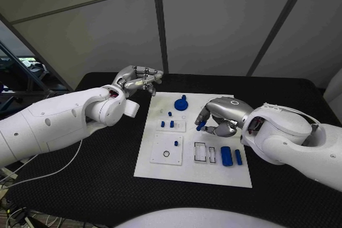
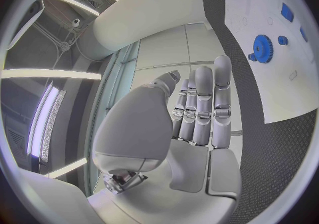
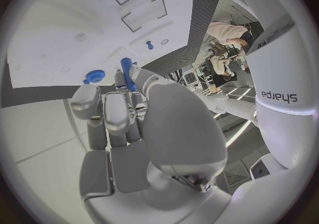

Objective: Assemble the parts on the task board

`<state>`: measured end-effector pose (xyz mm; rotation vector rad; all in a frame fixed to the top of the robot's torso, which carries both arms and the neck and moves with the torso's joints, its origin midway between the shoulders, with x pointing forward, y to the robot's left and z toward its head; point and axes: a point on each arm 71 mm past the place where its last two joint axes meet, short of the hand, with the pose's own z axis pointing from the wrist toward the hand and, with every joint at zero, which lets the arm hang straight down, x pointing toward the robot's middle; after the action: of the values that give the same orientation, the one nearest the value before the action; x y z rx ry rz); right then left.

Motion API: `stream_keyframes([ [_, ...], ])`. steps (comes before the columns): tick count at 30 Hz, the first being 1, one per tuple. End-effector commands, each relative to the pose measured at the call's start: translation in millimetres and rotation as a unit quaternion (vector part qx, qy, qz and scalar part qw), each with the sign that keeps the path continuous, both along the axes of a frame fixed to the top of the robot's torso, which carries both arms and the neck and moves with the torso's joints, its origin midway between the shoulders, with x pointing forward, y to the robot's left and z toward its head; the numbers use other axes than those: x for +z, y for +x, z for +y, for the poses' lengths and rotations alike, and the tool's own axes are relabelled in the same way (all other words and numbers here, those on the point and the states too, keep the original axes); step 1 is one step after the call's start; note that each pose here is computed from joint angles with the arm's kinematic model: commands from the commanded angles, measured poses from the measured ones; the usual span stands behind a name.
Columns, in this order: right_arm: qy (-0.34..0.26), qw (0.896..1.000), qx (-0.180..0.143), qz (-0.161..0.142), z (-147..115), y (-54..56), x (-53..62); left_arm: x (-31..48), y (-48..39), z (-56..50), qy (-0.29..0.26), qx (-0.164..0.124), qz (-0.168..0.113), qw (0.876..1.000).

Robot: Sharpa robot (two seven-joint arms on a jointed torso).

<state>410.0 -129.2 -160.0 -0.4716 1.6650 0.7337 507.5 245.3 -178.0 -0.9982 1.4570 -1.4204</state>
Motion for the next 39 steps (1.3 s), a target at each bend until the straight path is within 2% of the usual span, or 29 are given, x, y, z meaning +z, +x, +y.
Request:
stream_keyframes([
  [1, 0.02, 1.0, 0.017, -0.015, 13.8, -4.8, 6.4, 1.3, 0.3, -2.5, -0.004, -0.003, -0.005, 1.0],
  [4, 0.035, 0.999, 0.034, -0.019, 29.2, -6.6, 8.2, 1.0, 0.8, -4.9, -0.005, -0.006, -0.004, 1.0],
  [7, 0.046, 0.997, 0.051, -0.02, 44.0, -8.0, 5.4, 0.7, 1.6, -8.9, -0.007, -0.009, -0.004, 1.0],
  [11, 0.052, 0.996, 0.074, -0.013, 60.1, -12.3, -4.3, 0.4, 2.6, -13.6, -0.008, -0.013, -0.003, 1.0],
  [16, 0.047, 0.994, 0.098, 0.007, 77.3, -19.9, -23.0, 0.6, 3.2, -19.1, -0.01, -0.018, -0.002, 1.0],
  [25, 0.033, 0.993, 0.113, 0.021, 89.9, -26.0, -43.8, 0.5, 4.2, -23.4, -0.012, -0.024, -0.001, 1.0],
  [39, 0.015, 0.992, 0.121, 0.033, 99.0, -25.9, -57.0, -0.3, 5.3, -27.1, -0.013, -0.028, 0.0, 1.0],
])
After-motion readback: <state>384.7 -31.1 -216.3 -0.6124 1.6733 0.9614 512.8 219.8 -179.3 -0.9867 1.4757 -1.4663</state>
